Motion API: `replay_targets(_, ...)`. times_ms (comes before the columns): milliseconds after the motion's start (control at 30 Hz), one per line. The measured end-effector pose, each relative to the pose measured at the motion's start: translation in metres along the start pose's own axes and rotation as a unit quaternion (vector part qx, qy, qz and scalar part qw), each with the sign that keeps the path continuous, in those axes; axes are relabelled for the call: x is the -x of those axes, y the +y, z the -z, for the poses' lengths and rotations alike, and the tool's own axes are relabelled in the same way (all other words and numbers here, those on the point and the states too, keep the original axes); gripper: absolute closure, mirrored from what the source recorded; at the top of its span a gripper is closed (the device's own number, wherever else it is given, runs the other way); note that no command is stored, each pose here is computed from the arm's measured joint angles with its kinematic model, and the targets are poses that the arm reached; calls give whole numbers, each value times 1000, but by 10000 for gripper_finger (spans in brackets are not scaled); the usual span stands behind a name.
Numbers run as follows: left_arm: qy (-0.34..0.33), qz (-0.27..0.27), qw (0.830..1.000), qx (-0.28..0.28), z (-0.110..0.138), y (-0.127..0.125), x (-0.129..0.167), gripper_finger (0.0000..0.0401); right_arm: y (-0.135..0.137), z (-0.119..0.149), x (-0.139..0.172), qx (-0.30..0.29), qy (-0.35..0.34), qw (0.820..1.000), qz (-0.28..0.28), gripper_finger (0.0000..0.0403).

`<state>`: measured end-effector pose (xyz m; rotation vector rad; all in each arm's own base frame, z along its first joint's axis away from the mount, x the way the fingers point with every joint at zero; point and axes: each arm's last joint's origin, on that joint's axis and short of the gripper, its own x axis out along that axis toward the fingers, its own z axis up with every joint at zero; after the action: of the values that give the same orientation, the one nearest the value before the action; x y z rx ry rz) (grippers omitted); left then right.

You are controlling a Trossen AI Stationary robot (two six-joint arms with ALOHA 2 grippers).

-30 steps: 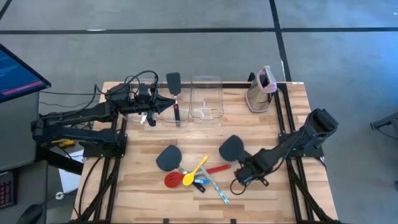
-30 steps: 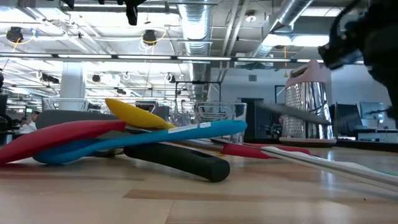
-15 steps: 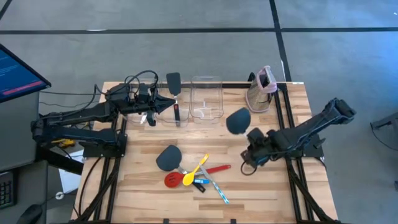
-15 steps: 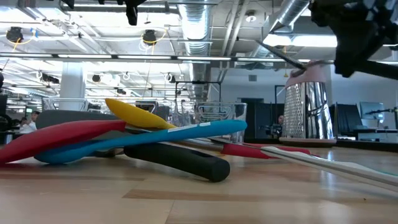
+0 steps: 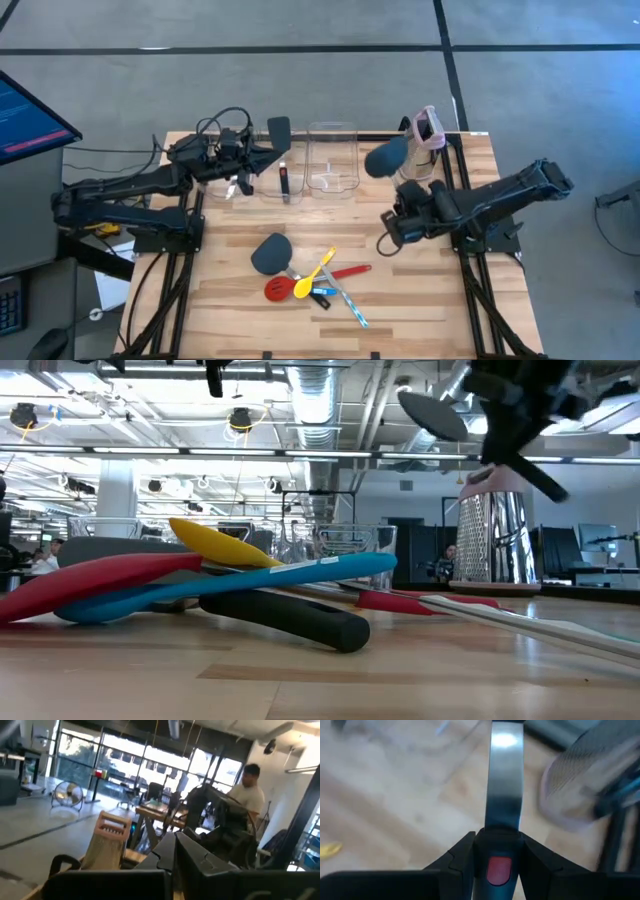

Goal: Pick & Place Kitchen Items
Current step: Put the black spatula into the middle transparent bin

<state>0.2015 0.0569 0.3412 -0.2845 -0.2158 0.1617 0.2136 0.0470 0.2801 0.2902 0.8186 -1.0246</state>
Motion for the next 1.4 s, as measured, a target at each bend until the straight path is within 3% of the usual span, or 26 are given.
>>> replay_targets(333,20,-30,998,46,23,11,-24,374,27,-55,4,42,-125,989,60,295)
replay_targets(500,-9,-20,997,74,26,13,-35,336,41,-70,1,41,-145,985,79,295)
replay_targets(800,-39,-4,997,74,24,12,-39,265,72,-79,-9,65,-151,984,66,295)
replay_targets(1000,-43,13,999,-26,27,-5,-40,240,81,-87,-13,48,-155,985,60,295)
replay_targets(1167,-51,-34,994,-94,31,-16,-40,248,81,-96,-22,47,-147,986,67,295)
replay_targets(1400,-51,-79,989,-116,35,-16,-41,248,89,-103,-24,56,-157,984,60,295)
